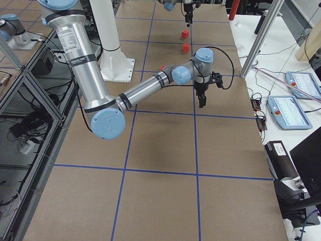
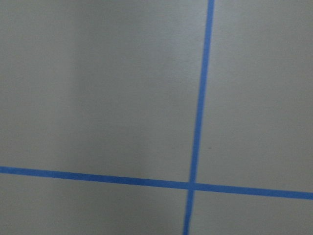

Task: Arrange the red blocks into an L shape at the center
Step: 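Reach the left gripper to the red cube nearer the center and grasp it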

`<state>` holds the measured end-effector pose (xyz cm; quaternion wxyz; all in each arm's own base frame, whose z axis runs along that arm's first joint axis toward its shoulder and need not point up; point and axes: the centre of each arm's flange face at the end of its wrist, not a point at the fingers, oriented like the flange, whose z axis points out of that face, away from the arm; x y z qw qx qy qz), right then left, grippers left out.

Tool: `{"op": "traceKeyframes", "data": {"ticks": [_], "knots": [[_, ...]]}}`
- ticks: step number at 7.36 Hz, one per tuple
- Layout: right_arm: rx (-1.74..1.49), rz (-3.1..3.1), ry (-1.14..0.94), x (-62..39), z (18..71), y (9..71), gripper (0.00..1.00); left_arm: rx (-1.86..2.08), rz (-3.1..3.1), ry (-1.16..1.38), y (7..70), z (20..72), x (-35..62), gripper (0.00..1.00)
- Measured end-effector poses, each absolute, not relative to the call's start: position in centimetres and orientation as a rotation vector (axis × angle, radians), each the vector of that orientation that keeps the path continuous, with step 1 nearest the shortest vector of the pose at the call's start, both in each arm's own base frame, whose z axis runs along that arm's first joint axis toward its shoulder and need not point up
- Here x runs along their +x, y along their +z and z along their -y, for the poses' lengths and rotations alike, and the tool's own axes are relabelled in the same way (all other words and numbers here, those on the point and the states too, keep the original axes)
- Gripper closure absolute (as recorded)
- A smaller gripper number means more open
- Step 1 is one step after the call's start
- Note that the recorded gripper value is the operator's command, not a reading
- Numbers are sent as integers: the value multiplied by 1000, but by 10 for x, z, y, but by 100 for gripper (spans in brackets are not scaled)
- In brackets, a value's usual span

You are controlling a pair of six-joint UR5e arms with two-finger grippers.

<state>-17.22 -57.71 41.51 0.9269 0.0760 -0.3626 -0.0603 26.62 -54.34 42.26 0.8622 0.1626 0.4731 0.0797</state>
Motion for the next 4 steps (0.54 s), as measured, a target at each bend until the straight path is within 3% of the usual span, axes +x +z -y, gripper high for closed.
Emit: {"op": "traceKeyframes", "data": {"ticks": [2,4], "knots": [[150,716,-167,-109,564,473,1,287,-920,164,387,545,340,0],[142,704,-171,-93,556,491,1,241,-875,156,392,551,377,0]]}}
